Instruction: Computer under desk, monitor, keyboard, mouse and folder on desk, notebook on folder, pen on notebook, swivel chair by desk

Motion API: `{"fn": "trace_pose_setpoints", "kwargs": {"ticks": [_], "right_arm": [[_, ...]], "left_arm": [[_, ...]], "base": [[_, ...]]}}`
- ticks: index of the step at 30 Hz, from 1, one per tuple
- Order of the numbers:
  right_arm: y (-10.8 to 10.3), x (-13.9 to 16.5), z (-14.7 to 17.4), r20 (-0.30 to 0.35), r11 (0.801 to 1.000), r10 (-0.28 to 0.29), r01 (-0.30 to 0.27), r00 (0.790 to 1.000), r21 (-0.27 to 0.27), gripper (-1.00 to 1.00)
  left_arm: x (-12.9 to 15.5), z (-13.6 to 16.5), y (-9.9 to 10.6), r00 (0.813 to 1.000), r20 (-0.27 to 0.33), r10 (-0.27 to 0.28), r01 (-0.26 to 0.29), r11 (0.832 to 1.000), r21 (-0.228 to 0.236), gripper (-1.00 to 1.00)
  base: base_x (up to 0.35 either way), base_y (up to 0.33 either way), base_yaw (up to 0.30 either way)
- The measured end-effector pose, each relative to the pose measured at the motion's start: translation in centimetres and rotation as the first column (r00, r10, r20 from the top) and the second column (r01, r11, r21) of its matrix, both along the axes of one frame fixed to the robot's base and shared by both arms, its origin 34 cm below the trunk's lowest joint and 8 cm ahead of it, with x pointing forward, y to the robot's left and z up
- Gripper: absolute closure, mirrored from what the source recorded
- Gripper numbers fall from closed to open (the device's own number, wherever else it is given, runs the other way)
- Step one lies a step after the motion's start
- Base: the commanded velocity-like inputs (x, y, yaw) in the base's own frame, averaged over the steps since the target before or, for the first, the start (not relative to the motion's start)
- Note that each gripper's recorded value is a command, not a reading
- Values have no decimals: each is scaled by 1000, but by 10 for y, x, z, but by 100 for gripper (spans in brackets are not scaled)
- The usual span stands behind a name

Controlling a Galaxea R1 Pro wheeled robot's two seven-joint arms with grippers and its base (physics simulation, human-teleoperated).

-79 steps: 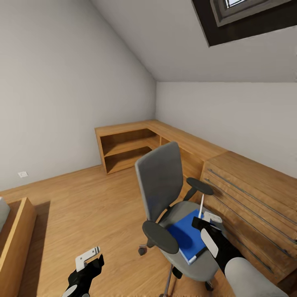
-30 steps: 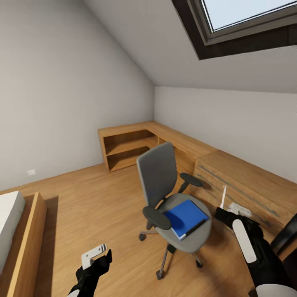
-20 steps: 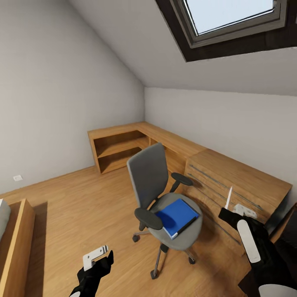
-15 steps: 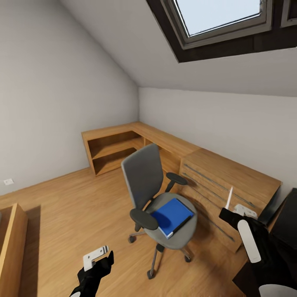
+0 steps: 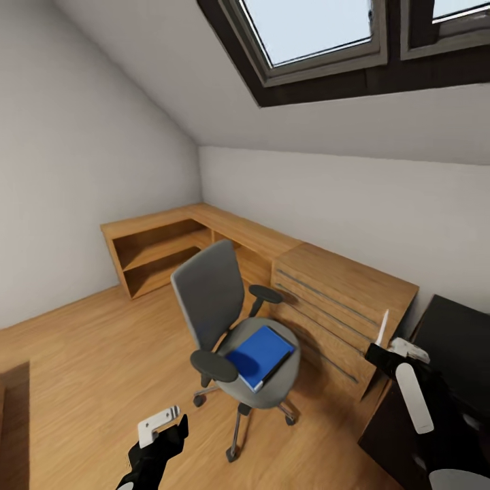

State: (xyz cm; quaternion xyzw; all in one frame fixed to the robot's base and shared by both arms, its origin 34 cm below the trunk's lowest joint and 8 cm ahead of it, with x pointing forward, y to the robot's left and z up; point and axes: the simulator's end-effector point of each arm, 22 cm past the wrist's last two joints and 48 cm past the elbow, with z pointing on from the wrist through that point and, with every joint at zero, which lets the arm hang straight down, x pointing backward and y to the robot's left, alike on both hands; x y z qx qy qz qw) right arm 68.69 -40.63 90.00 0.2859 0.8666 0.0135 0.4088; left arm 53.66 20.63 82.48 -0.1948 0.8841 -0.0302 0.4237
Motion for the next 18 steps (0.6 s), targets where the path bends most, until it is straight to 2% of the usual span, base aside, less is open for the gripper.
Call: {"fn": "trace_pose_setpoints", "kwargs": {"ticks": [4,10,18], "right_arm": [[0,-1,5,0,1000,0,0,1000,1,100],[0,-3,11,-3,1000,1,-1,1000,1,100],[-2,-5,20,-2,1000,-4,4,1000,1,100]], "left_arm": [[-1,4,0,1000,-1,0,0,1000,0,-100],[-3,11,0,1000,-1,0,0,1000,1,-100],[-5,20,-3,1000,2,-6,6,1000,0,-100]], "base": [[0,0,-202],[0,0,-75],[0,0,-229]]}}
